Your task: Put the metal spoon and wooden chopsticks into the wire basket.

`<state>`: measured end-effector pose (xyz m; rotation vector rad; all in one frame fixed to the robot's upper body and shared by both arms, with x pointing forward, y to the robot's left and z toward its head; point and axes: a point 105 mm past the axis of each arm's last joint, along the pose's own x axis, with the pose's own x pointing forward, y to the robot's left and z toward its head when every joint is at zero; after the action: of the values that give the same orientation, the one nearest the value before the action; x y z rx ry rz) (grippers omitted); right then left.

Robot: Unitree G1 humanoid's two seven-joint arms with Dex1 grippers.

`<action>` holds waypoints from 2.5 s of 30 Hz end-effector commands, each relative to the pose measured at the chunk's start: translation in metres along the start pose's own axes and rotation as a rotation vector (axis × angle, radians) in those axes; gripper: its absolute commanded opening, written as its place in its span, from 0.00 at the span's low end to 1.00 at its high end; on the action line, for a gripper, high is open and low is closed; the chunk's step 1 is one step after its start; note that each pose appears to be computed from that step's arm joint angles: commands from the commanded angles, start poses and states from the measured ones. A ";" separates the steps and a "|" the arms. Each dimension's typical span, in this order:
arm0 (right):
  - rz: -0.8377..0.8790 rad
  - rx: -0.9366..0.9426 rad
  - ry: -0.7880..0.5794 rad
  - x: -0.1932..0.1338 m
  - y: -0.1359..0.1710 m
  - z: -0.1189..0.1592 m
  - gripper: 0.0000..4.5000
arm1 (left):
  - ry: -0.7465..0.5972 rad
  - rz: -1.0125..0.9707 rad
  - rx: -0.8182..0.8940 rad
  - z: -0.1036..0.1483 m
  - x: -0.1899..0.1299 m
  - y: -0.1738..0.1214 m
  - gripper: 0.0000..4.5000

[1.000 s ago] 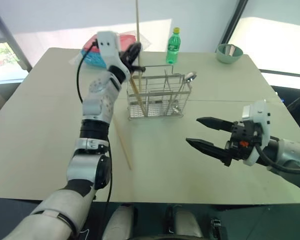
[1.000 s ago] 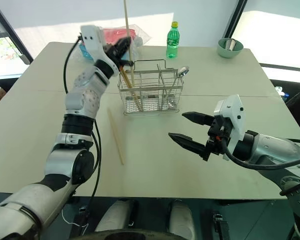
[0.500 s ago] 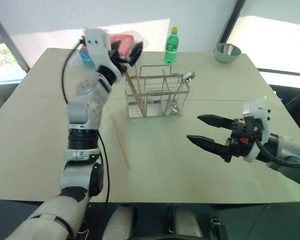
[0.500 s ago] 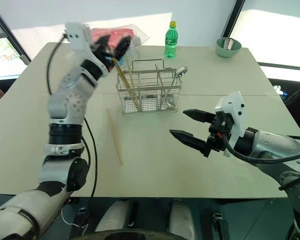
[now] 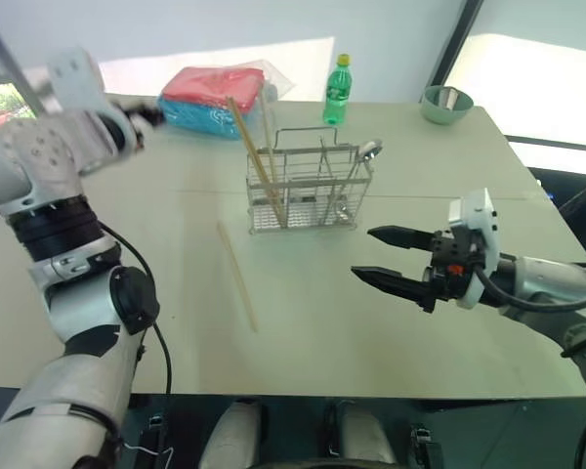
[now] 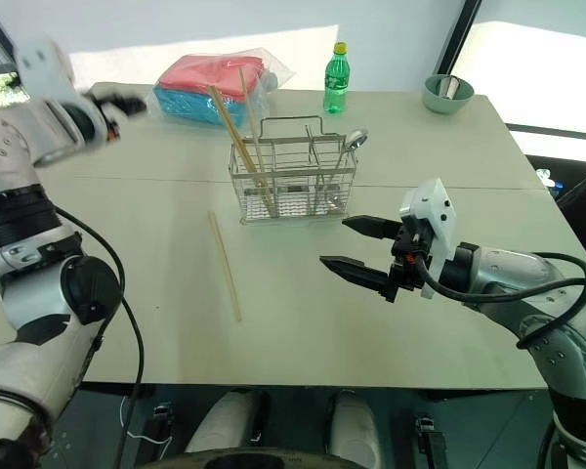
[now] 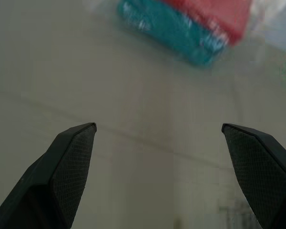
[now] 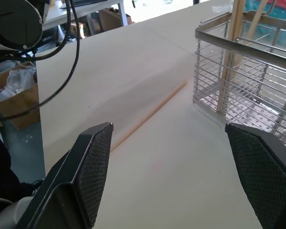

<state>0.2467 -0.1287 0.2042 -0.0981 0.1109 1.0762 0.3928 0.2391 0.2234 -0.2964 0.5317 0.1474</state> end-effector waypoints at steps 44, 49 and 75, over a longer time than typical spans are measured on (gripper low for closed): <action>-0.018 -0.022 -0.114 0.016 0.019 0.015 0.87 | 0.447 0.064 0.155 -0.110 0.069 -0.030 0.01; -0.017 -0.013 -0.107 0.015 0.013 0.014 0.87 | 0.368 0.106 0.094 -0.089 0.066 -0.013 0.01; -0.034 0.007 -0.062 0.008 0.006 0.013 0.87 | -1.045 -0.574 -0.192 0.182 -0.107 -0.070 0.01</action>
<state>0.2509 -0.1182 0.2056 -0.0469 0.1014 1.0368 0.4089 0.2417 0.4359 -0.5460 -0.5842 -0.1388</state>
